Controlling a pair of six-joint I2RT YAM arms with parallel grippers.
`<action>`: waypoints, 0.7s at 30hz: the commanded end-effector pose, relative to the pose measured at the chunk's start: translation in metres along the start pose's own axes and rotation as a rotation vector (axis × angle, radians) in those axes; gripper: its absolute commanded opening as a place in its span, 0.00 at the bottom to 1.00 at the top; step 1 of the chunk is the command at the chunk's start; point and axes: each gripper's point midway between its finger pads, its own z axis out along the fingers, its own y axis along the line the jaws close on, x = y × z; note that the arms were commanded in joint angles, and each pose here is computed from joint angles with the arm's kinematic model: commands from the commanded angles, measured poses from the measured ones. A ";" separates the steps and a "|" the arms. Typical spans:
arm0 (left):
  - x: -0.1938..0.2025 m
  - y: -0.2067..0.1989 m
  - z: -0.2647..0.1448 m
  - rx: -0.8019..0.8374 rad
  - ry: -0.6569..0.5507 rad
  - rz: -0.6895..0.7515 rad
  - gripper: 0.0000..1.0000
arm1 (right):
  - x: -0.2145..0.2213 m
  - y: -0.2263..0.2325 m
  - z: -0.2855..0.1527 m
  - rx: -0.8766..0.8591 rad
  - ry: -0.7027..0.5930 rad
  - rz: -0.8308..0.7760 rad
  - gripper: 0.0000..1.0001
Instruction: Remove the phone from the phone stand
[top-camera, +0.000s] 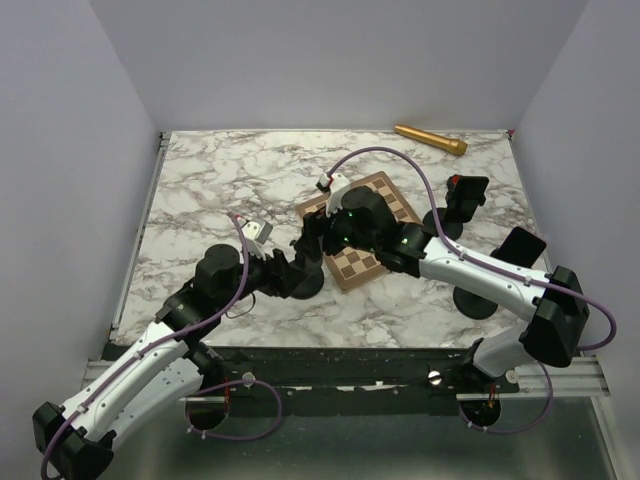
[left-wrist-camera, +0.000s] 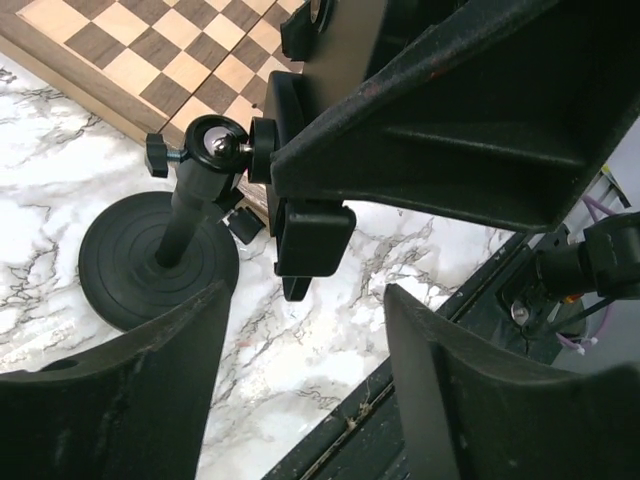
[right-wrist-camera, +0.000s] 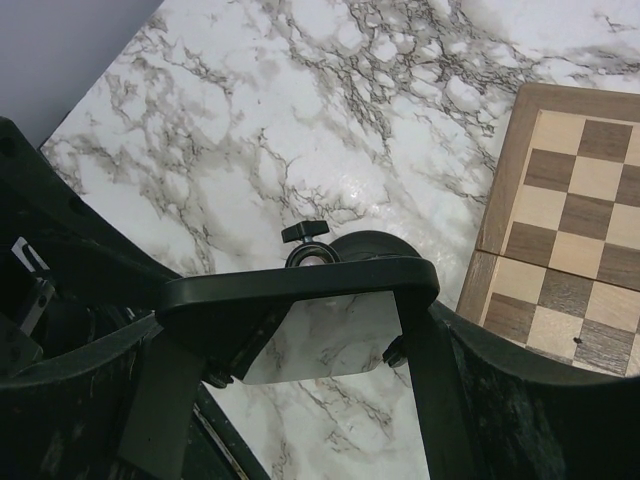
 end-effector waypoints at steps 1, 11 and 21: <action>-0.026 -0.011 0.006 0.022 -0.064 0.055 0.68 | 0.002 0.024 -0.002 -0.082 0.041 0.067 0.01; -0.032 -0.013 0.021 -0.008 -0.051 0.070 0.50 | 0.003 0.025 -0.001 -0.073 0.041 0.070 0.01; -0.027 -0.009 0.033 -0.073 -0.024 0.083 0.39 | 0.004 0.026 0.000 -0.068 0.036 0.074 0.01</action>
